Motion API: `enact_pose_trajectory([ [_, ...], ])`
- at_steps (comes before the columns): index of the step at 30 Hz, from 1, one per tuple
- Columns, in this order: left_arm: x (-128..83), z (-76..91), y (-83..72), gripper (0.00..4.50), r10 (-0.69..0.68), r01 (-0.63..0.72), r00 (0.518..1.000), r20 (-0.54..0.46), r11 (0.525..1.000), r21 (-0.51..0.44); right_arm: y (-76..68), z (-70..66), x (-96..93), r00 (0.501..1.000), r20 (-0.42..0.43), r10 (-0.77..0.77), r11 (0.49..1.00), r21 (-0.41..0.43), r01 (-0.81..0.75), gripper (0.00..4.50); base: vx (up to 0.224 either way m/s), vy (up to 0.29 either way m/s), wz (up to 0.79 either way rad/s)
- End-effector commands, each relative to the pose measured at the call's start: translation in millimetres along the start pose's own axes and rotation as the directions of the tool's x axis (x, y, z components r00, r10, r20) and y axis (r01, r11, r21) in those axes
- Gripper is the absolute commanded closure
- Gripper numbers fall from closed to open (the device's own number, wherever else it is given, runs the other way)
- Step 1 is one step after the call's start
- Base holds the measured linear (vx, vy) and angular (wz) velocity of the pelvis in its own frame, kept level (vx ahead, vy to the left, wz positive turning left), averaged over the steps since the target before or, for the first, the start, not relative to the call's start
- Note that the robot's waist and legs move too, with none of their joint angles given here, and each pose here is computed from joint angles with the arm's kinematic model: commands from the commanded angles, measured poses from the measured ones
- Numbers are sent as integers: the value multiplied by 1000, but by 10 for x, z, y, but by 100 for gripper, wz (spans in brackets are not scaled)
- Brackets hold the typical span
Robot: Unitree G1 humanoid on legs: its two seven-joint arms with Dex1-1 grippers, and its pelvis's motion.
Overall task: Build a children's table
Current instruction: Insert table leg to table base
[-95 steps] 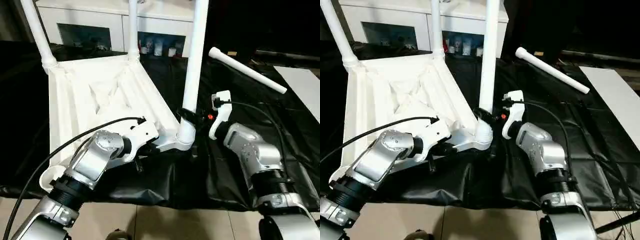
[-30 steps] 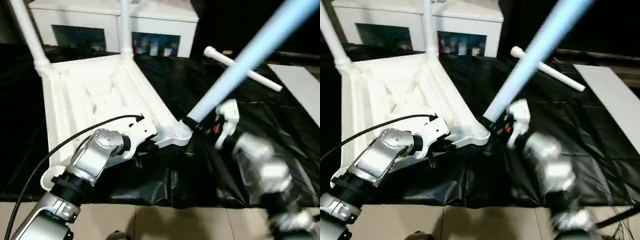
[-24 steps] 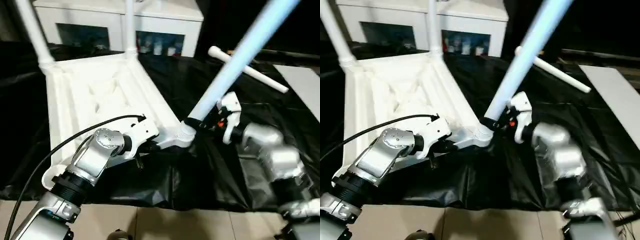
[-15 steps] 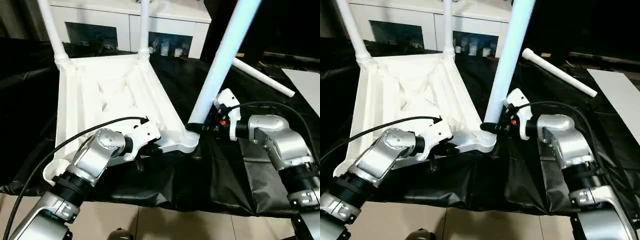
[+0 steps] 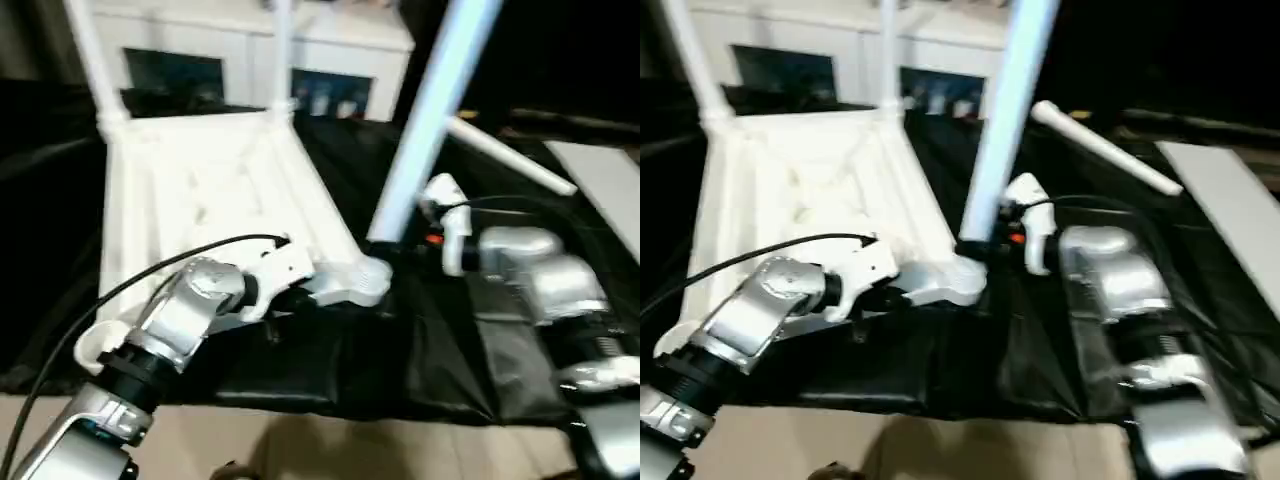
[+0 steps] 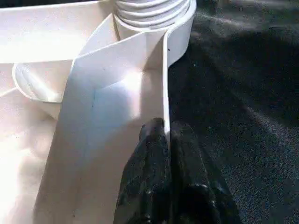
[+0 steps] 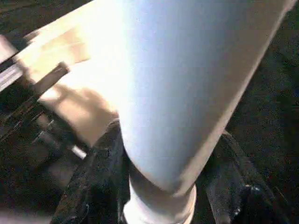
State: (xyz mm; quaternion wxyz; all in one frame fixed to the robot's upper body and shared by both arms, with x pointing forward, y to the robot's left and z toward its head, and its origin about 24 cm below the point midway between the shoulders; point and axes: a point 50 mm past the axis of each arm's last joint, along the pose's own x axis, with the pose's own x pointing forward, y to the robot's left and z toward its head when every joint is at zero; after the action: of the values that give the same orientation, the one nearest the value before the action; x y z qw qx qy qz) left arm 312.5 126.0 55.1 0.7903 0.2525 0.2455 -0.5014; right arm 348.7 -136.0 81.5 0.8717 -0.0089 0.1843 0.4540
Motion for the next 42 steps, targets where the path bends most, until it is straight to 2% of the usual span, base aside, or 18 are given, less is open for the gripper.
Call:
enact_pose_trajectory([
  [1, -101, 283, 83, 450, 33, -41, 993, 117, 997, 71, -130, -797, -128, 925, -324, -196, 964, 110, 242, 268, 0, 0, 0],
  [7, -115, 275, 85, 450, 34, -43, 993, 115, 996, 73, -120, -794, -48, 930, -290, -225, 949, 151, 277, 268, -9, 3, -2],
  [14, -124, 264, 87, 450, 32, -41, 993, 110, 996, 79, -47, -710, -52, 966, -247, -75, 986, 124, 108, 268, 0, 0, 0],
  [16, -132, 274, 115, 450, 62, -71, 991, 115, 994, 82, -52, -632, -72, 980, -191, -61, 989, 123, 85, 268, 0, 0, 0],
  [17, -150, 294, 163, 423, 100, -108, 987, 128, 993, 55, -75, -504, -102, 992, -108, -71, 991, 105, 83, 268, 0, 0, 0],
  [18, -153, 297, 166, 406, 101, -108, 986, 131, 993, 52, -76, -491, -104, 992, -100, -72, 991, 103, 83, 268, 0, 0, 0],
  [19, -219, 370, 219, 395, 119, -121, 975, 190, 993, 2, -93, -246, -159, 996, 35, -84, 995, 60, 82, 268, 0, 0, 0],
  [20, -275, 426, 250, 392, 126, -124, 963, 239, 992, -23, -89, -99, -195, 991, 106, -82, 996, 39, 78, 268, 0, 0, 0],
  [21, -288, 437, 258, 383, 128, -124, 960, 250, 992, -31, -86, -72, -202, 990, 119, -79, 996, 36, 76, 268, 0, 0, 0],
  [22, -365, 507, 306, 373, 145, -134, 939, 311, 989, -57, -70, 57, -233, 982, 174, -68, 998, 14, 66, 268, 0, 0, 0],
  [24, -394, 532, 324, 364, 152, -138, 931, 333, 988, -66, -64, 101, -246, 979, 192, -63, 998, 5, 63, 268, 0, 0, 0],
  [28, -722, 914, 507, 330, 214, -90, 747, 630, 971, -223, 32, 406, -308, 959, 285, 8, 997, -81, 16, 268, 0, 0, 0],
  [29, -764, 988, 521, 323, 209, -63, 714, 668, 970, -236, 78, 451, -303, 959, 282, 42, 994, -106, -13, 268, 0, 0, 0],
  [31, -769, 1077, 484, 320, 167, -11, 695, 699, 975, -221, 164, 493, -286, 961, 258, 99, 988, -144, -63, 268, 0, 0, 0],
  [33, -722, 1149, 407, 285, 111, 43, 695, 710, 980, -195, 248, 512, -262, 963, 228, 147, 979, -173, -109, 268, 0, 0, 0],
  [36, -583, 1230, 312, 277, 57, 87, 706, 706, 982, -167, 363, 516, -214, 958, 184, 221, 962, -205, -182, 268, 0, 0, 0],
  [39, -524, 1276, 255, 242, 28, 122, 704, 710, 979, -161, 421, 505, -197, 954, 164, 251, 953, -212, -215, 268, 0, 0, 0],
  [42, -448, 1355, 142, 225, -35, 202, 686, 727, 969, -144, 496, 473, -161, 950, 131, 285, 944, -210, -254, 268, 0, 0, 0],
])
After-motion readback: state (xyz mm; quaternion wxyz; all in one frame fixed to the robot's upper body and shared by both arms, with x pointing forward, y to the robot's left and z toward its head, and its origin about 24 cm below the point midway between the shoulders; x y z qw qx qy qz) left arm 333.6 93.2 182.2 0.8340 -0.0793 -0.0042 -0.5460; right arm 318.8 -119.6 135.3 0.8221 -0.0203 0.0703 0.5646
